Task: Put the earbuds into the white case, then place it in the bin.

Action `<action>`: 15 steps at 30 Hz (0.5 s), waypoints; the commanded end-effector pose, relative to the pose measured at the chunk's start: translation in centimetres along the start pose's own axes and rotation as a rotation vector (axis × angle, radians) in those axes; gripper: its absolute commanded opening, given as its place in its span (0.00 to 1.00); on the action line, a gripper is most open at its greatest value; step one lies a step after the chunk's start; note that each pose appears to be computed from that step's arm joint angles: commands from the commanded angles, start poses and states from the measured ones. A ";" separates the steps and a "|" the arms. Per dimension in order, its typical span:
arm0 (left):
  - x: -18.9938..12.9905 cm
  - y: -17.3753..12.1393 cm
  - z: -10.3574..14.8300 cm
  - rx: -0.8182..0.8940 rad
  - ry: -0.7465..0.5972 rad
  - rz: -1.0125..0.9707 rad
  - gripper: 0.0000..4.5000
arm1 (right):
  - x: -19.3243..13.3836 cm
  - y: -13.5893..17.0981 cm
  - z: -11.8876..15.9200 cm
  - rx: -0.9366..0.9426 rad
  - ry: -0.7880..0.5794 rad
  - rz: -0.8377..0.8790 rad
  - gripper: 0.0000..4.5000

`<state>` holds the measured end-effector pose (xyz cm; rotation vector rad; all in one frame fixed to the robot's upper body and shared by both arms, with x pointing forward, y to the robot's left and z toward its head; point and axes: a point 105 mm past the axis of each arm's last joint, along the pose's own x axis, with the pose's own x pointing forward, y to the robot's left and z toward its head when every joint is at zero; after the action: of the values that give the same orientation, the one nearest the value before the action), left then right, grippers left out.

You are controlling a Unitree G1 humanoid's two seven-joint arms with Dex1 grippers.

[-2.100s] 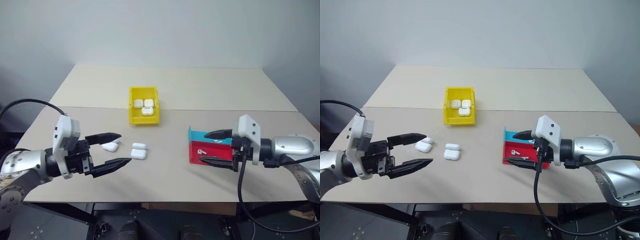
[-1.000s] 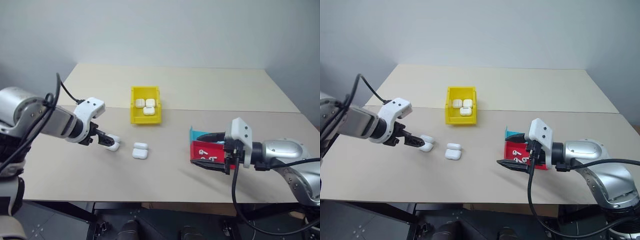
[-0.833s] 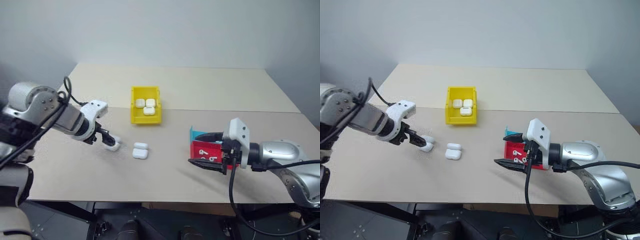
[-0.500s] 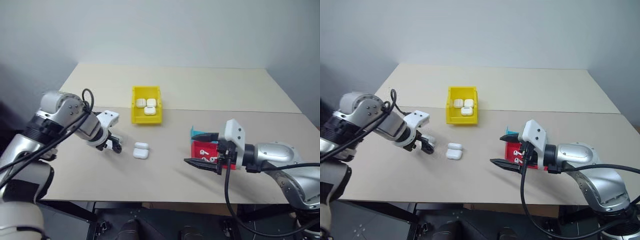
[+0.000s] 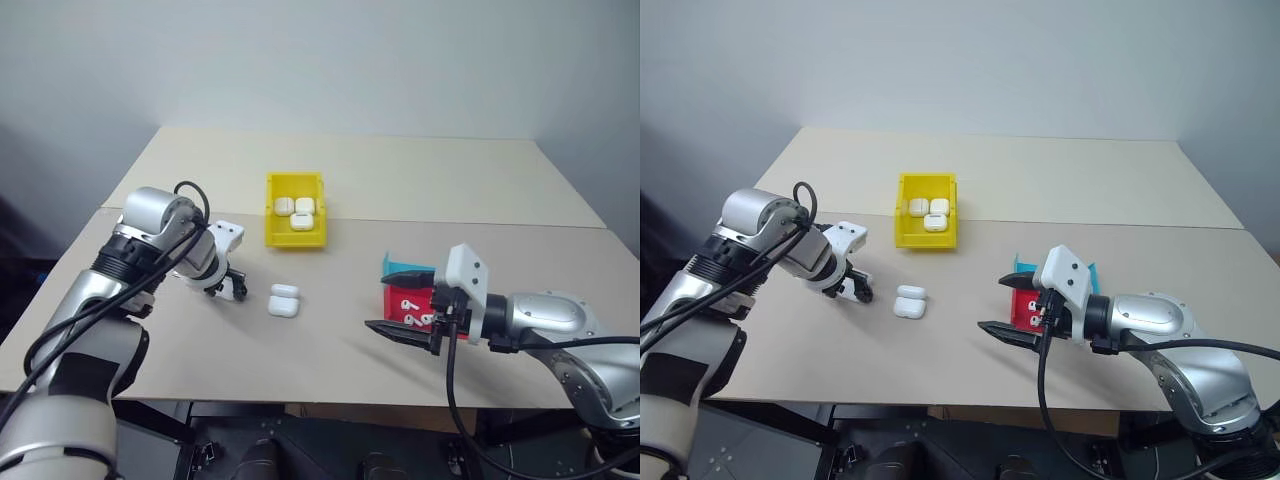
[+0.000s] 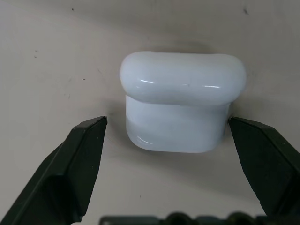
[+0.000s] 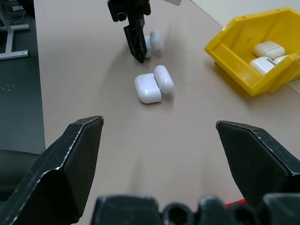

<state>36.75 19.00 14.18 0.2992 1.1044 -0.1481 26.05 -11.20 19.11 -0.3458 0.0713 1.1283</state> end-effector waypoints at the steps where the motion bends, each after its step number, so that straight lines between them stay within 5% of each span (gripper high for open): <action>1: 0.1 0.8 0.2 -0.029 -0.006 0.041 1.00 | -0.5 0.2 1.2 -0.031 -0.028 -0.009 0.99; 4: 0.4 1.0 0.2 -0.054 0.003 0.038 1.00 | -0.5 0.3 1.1 -0.028 -0.027 -0.005 0.99; 11: 0.3 0.8 -0.2 -0.039 -0.027 -0.006 0.62 | -0.6 0.2 1.1 -0.028 -0.022 -0.005 1.00; 15: -0.6 1.5 -0.5 -0.016 -0.084 -0.018 0.62 | -0.7 0.2 1.0 -0.028 -0.015 -0.008 1.00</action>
<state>36.58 19.58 13.97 0.2564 1.0552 -0.1838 25.74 -11.13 19.19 -0.3401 0.0739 1.1401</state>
